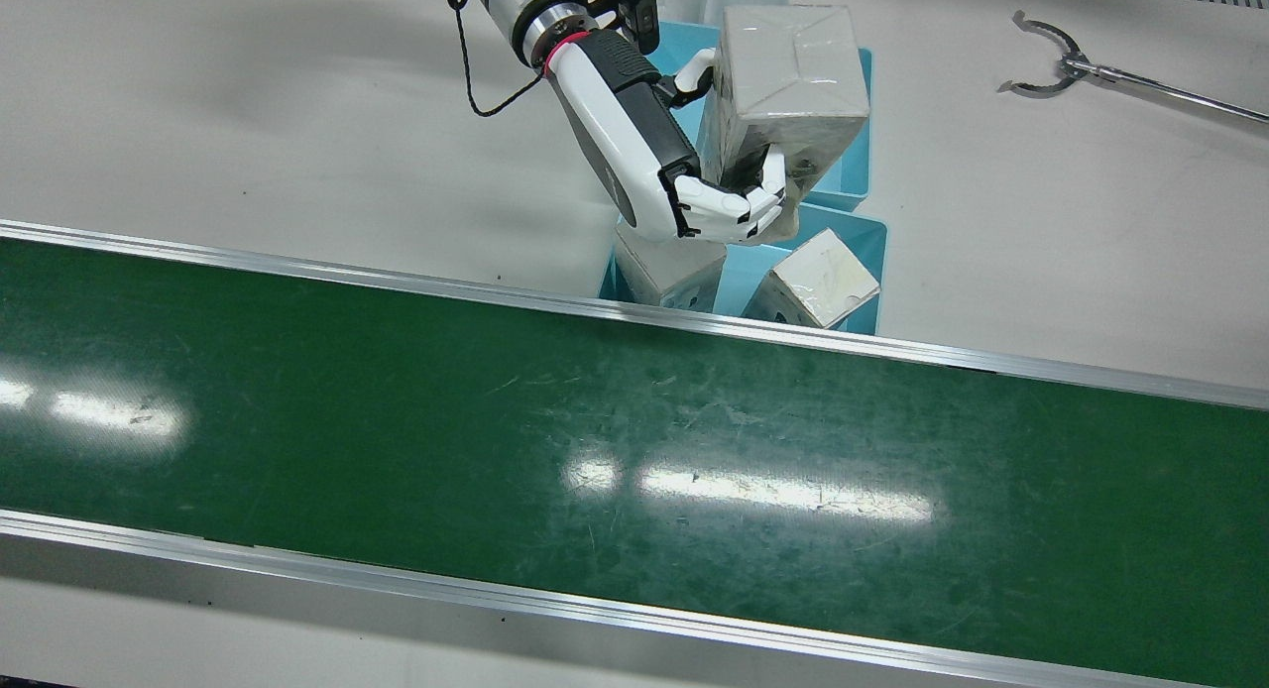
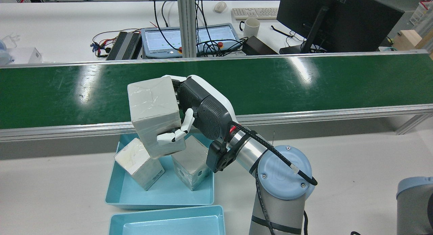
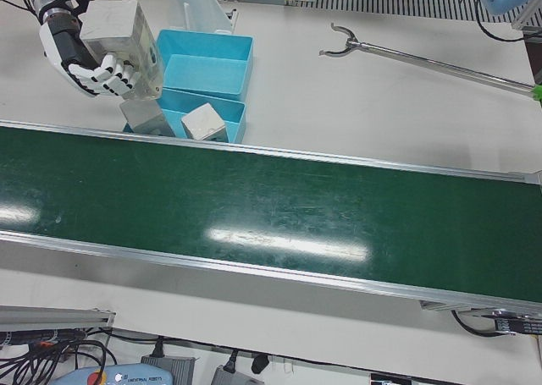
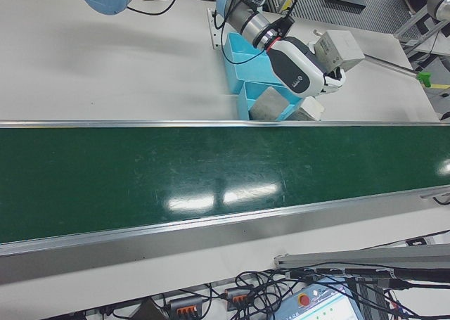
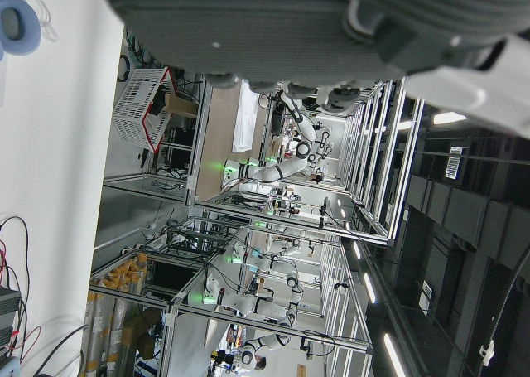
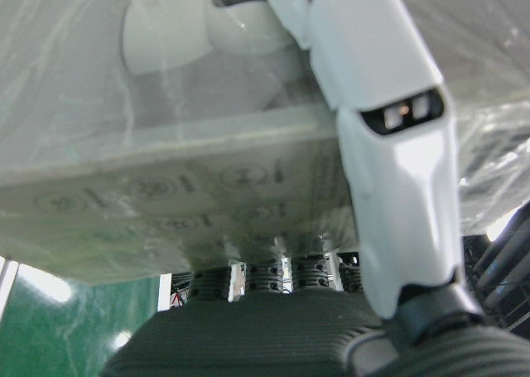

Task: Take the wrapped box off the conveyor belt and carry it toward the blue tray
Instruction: 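Carry the wrapped box with the right hand down over the blue tray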

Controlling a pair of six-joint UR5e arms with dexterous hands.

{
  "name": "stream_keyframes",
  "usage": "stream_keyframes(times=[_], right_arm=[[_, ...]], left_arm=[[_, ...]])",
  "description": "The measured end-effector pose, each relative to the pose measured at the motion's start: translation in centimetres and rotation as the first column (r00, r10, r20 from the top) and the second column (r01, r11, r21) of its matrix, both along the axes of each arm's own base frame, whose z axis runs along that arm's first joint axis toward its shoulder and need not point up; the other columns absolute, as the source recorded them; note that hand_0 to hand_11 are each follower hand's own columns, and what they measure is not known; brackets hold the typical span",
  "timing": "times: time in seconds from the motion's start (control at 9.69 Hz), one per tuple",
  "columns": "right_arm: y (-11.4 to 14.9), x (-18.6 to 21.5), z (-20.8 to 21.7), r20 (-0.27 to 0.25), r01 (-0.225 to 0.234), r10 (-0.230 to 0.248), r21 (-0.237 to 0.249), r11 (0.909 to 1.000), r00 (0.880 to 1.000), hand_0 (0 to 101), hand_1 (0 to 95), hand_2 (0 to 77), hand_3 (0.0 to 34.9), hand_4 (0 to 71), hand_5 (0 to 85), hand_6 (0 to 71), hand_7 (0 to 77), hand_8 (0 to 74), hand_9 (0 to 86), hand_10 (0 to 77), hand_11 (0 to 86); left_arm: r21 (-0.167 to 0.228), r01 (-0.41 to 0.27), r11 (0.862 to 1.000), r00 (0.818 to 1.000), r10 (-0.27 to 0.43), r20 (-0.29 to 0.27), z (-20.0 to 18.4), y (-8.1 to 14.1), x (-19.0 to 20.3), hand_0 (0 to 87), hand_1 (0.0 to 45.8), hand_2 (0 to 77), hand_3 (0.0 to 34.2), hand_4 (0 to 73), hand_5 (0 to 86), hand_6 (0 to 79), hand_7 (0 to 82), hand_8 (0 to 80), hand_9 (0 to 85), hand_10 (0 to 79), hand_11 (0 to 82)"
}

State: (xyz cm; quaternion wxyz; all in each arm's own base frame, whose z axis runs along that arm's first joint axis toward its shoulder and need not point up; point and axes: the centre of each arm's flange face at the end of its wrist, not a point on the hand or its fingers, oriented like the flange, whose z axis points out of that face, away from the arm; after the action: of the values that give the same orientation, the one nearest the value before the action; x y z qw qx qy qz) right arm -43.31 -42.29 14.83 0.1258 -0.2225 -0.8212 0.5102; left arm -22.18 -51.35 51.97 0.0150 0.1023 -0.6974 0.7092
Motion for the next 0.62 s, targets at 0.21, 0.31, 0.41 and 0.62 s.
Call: stream_keyframes(times=[0.21, 0.31, 0.41, 0.62], right_arm=[[1.1, -0.4, 2.1, -0.028, 0.019, -0.019, -0.011, 0.9998, 0.999, 53, 0.5, 38.7, 0.0, 34.9, 57.3, 38.7, 56.2, 51.3, 50.2, 50.2, 43.1], [1.3, -0.5, 3.5, -0.051, 0.024, -0.025, -0.021, 0.9995, 0.998, 55, 0.5, 38.7, 0.0, 32.7, 62.7, 39.8, 59.5, 51.8, 54.5, 50.2, 43.1], [1.4, -0.5, 4.7, -0.067, 0.028, -0.03, -0.029, 0.9992, 0.997, 53, 0.5, 38.7, 0.2, 28.4, 62.7, 36.5, 62.7, 48.0, 55.1, 50.2, 43.1], [2.2, -1.4, 6.0, -0.091, 0.047, -0.05, -0.038, 0.9982, 0.995, 52, 0.5, 38.7, 0.4, 22.9, 57.3, 31.1, 61.1, 41.5, 51.8, 50.2, 43.1]], left_arm=[[0.0, 0.0, 1.0, 1.0, 0.0, 0.0, 0.0, 0.0, 0.0, 0.0, 0.0, 1.1, 0.0, 0.0, 1.1, 0.5, 0.5, 1.1, 0.5, 0.5, 0.5], [0.0, 0.0, 1.0, 1.0, 0.0, 0.0, 0.0, 0.0, 0.0, 0.0, 0.0, 0.5, 0.0, 0.0, 1.1, 0.5, 0.5, 1.1, 0.5, 0.0, 0.5], [0.0, 0.0, 1.0, 1.0, 0.0, 0.0, 0.0, 0.0, 0.0, 0.0, 0.0, 0.5, 0.0, 0.0, 1.1, 0.5, 0.5, 1.1, 0.5, 0.0, 0.5], [0.0, 0.0, 1.0, 1.0, 0.0, 0.0, 0.0, 0.0, 0.0, 0.0, 0.0, 0.5, 0.0, 0.0, 1.1, 0.5, 0.5, 1.1, 0.5, 0.5, 0.5]])
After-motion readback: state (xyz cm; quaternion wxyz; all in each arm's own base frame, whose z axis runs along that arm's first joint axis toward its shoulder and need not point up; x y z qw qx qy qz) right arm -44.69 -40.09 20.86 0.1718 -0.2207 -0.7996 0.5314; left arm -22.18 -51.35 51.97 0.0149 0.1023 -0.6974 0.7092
